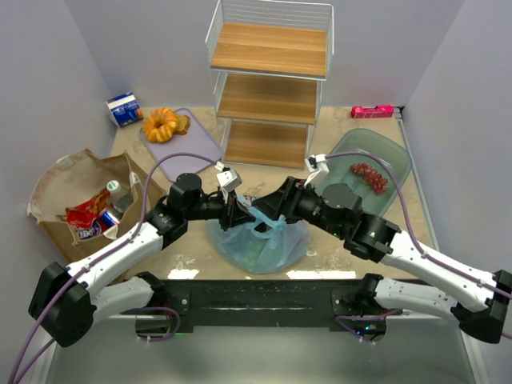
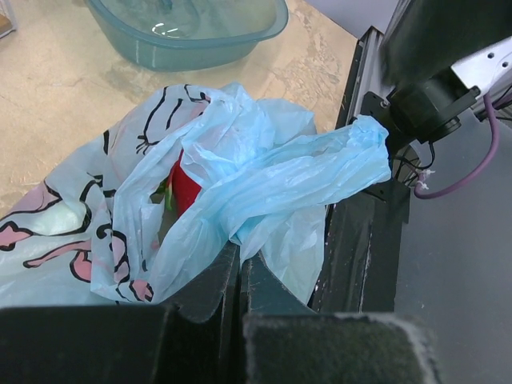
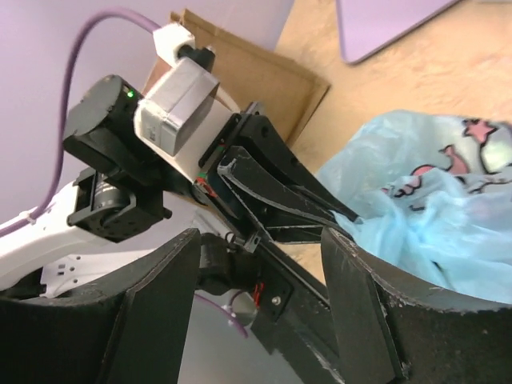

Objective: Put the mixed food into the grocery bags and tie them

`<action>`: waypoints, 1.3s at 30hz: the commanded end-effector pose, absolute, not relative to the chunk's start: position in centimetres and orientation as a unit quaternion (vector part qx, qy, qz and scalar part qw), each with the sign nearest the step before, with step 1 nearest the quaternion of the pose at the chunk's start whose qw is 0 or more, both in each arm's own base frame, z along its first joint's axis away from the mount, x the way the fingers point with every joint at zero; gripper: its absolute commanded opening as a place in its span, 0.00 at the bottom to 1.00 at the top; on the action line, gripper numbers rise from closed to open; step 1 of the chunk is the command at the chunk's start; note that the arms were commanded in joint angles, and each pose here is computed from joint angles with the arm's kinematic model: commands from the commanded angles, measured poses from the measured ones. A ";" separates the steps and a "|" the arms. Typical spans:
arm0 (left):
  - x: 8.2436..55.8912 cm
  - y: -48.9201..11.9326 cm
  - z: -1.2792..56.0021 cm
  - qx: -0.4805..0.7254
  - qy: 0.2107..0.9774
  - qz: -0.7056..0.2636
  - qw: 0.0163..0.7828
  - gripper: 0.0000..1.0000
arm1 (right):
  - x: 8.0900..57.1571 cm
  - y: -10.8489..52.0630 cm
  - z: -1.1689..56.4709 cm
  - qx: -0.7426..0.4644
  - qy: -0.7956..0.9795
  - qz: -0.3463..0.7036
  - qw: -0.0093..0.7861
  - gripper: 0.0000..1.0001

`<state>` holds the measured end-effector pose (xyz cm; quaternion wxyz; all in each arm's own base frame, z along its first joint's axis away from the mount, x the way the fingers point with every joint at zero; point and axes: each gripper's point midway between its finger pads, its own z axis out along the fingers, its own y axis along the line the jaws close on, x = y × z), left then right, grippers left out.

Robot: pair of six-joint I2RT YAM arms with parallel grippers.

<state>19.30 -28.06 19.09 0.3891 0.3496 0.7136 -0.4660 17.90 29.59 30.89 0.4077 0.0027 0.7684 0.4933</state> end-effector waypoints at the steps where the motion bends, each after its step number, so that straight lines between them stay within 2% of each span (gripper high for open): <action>1: 19.8 -28.3 21.5 0.364 0.690 -0.459 0.425 0.00 | 17.4 31.7 30.6 0.021 0.761 0.529 0.376 0.65; 7: 19.7 -28.3 21.6 0.366 0.689 -0.457 0.427 0.00 | 18.2 30.6 28.4 0.044 0.774 0.498 0.387 0.67; 23: 19.7 -28.4 21.7 0.369 0.687 -0.457 0.429 0.00 | 17.8 29.8 23.3 0.072 0.800 0.475 0.358 0.68; 39: 18.7 -28.7 22.2 0.379 0.673 -0.466 0.432 0.00 | 19.1 31.0 22.0 0.130 0.783 0.498 0.349 0.71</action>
